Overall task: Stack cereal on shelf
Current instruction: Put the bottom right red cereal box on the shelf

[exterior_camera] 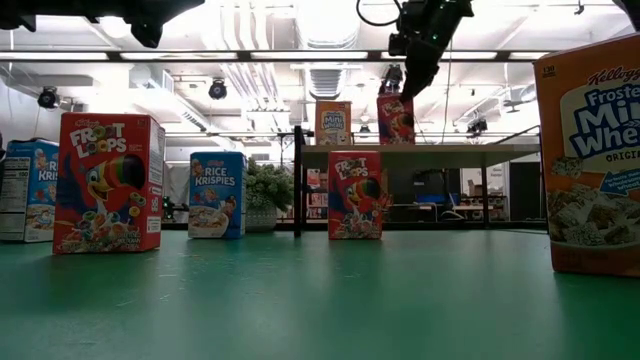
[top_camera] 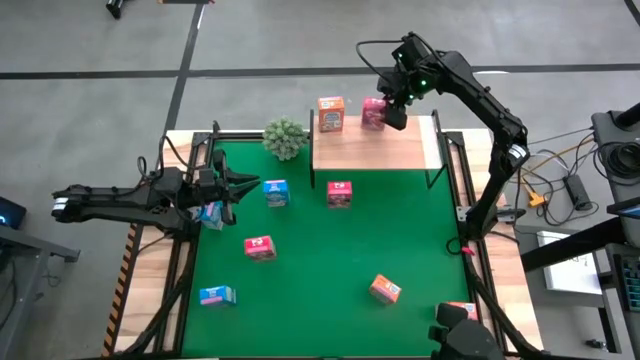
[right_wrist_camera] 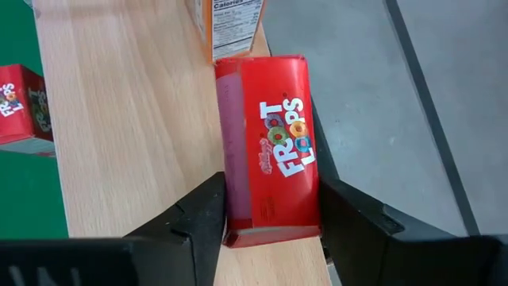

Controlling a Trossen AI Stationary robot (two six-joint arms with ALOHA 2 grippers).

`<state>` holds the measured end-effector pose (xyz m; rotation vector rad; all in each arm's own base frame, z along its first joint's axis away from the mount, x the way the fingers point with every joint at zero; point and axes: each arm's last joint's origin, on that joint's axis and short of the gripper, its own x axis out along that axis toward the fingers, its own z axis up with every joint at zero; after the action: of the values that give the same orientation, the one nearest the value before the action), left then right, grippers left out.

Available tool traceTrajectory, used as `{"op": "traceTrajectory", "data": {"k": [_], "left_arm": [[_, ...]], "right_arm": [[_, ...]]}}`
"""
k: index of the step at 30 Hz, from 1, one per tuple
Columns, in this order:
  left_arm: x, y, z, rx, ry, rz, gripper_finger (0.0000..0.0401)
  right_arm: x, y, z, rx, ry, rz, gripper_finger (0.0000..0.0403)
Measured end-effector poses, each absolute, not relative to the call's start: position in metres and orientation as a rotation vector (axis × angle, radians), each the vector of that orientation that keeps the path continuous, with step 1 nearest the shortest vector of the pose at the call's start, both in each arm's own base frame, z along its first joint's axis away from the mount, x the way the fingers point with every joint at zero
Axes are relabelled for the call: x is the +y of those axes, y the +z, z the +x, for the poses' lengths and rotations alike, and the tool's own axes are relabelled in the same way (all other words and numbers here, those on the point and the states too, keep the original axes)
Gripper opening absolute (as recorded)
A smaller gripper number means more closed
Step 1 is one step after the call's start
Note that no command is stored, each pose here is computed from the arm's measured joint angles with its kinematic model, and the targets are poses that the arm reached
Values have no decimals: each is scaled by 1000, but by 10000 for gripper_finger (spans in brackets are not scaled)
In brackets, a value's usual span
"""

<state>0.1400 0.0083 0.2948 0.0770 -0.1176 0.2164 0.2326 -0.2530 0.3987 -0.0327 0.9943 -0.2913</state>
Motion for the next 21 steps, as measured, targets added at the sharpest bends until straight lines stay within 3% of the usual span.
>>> {"op": "traceTrajectory", "data": {"k": [13,21], "left_arm": [[8,295,140,-118,216,77,37],[8,295,140,-118,216,77,37]], "right_arm": [[-253,400,233,985,-309,-18,205],[-231,437,232,871,-379,69,197]]}}
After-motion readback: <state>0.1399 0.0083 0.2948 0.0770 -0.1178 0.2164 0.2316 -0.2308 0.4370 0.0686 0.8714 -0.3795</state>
